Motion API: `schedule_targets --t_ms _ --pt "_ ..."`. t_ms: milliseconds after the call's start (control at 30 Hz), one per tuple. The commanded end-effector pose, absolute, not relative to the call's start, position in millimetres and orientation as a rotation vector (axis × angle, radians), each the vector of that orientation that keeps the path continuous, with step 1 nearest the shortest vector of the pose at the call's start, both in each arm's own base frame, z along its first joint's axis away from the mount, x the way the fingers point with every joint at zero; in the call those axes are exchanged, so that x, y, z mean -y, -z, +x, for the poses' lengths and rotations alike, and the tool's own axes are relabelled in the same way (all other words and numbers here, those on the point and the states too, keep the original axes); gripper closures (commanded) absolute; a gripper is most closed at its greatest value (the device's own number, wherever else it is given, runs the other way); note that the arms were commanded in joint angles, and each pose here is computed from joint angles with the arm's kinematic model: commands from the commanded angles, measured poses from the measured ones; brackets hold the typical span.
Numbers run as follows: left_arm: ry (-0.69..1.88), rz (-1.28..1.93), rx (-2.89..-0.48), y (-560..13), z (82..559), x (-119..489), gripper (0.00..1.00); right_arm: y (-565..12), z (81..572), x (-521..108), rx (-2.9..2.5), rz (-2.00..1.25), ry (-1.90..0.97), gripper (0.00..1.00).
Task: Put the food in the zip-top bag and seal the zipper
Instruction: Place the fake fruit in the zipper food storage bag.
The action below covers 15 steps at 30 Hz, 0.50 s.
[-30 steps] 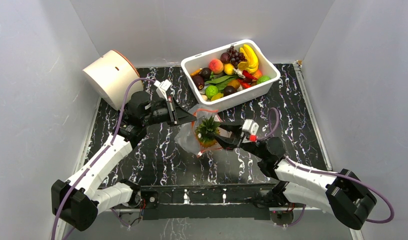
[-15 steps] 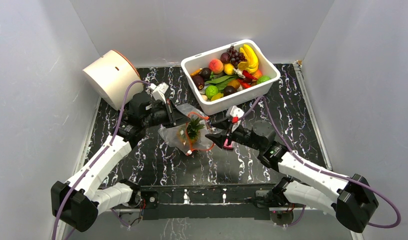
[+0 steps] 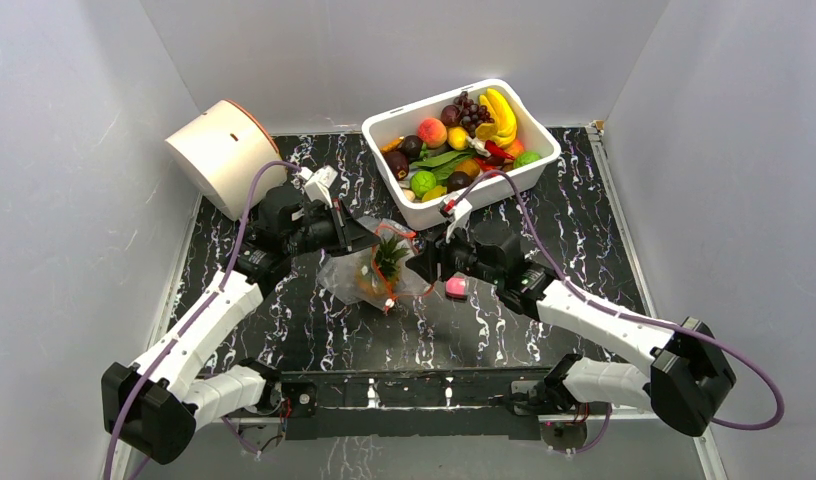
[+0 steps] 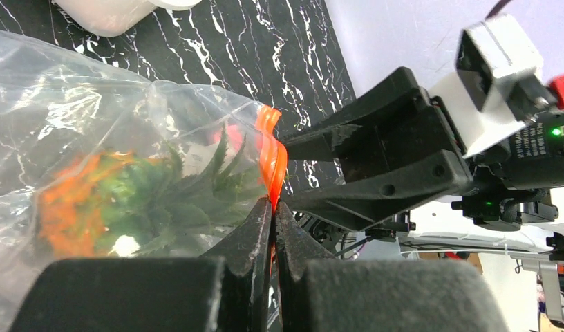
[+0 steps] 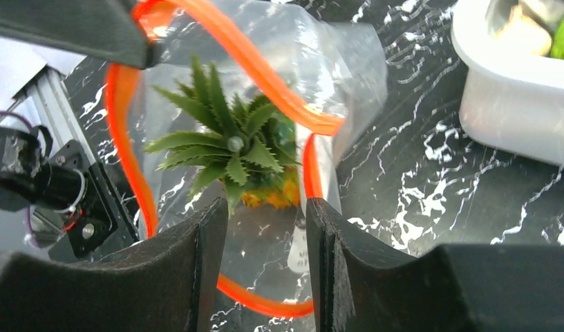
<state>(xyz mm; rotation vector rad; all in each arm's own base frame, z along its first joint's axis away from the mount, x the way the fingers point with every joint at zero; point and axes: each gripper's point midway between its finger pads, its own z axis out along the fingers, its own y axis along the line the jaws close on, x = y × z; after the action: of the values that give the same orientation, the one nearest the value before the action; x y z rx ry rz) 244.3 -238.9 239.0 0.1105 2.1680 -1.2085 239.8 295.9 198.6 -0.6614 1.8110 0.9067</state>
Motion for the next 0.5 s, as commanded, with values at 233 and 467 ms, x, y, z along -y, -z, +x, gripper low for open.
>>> schedule_targets --t_ms 233,467 --pt "1.201 0.127 -2.106 -253.7 242.2 234.2 1.00 -187.2 256.1 -273.9 -1.994 -0.327 -0.822 0.50" --pt "1.199 0.139 -2.108 -254.3 244.7 235.6 1.00 -153.5 254.0 -268.2 -2.078 -0.247 -0.804 0.56"
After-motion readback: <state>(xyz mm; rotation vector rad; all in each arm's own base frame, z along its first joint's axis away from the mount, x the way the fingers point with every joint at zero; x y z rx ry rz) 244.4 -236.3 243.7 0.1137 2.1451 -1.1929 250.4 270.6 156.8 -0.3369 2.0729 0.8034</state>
